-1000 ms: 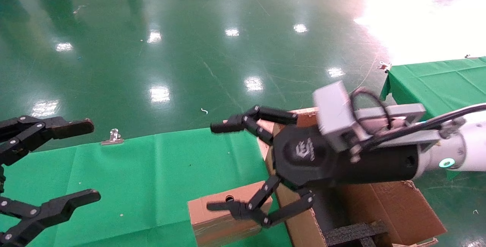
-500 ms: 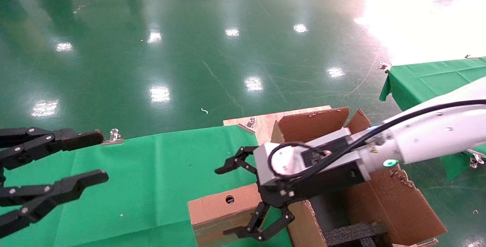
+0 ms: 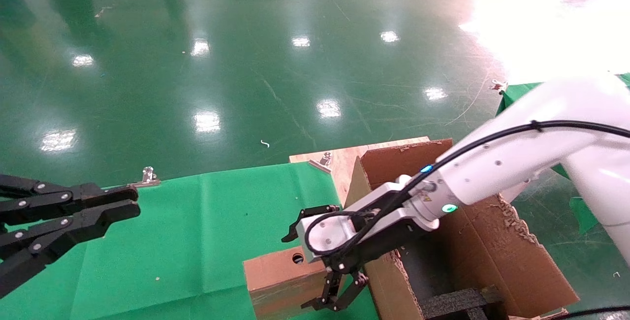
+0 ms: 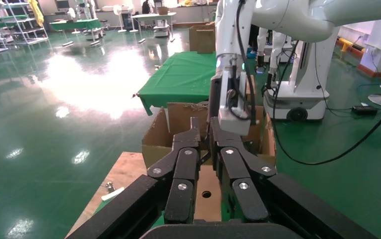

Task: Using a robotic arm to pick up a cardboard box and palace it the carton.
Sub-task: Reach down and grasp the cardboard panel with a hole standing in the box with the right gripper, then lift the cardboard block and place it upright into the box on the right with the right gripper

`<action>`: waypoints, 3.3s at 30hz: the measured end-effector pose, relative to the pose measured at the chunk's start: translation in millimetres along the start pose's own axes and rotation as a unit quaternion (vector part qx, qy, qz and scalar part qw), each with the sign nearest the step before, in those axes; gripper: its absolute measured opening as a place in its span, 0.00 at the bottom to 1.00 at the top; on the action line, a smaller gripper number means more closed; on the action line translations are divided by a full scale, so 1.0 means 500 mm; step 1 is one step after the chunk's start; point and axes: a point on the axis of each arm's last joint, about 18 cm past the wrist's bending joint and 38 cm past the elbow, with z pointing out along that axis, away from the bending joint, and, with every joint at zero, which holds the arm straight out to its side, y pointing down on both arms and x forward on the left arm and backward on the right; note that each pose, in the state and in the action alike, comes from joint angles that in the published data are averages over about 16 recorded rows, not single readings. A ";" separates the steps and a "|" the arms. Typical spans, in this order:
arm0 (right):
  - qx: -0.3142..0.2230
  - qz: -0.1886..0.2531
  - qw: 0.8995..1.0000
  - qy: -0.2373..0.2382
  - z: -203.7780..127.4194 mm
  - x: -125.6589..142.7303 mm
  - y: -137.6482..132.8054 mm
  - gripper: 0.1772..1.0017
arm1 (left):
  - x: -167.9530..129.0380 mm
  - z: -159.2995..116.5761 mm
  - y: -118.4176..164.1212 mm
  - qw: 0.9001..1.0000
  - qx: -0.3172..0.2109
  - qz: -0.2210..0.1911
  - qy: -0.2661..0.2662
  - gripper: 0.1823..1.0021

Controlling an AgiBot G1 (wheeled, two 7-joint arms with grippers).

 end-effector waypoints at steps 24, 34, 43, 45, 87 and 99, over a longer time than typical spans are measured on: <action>-0.071 -0.055 0.995 -0.036 0.045 0.034 -0.012 0.98 | 0.000 0.000 0.000 1.000 0.000 0.000 0.000 0.07; -0.068 -0.052 0.996 -0.033 0.042 0.033 -0.011 0.89 | 0.000 0.000 0.000 1.000 0.000 0.000 0.000 0.25; -0.067 -0.051 0.996 -0.031 0.041 0.033 -0.011 0.70 | 0.000 0.000 0.000 1.000 0.000 0.000 0.000 0.50; -0.067 -0.051 0.996 -0.031 0.040 0.033 -0.011 0.65 | 0.000 0.000 0.000 1.000 0.000 0.000 0.000 0.56; -0.054 -0.146 0.982 0.104 -0.286 0.207 -0.197 0.29 | 0.000 0.000 0.000 1.000 0.000 0.000 0.000 1.00; -0.091 -0.115 0.982 0.123 -0.365 0.194 -0.138 0.29 | 0.000 0.000 0.000 1.000 0.000 0.000 0.000 1.00</action>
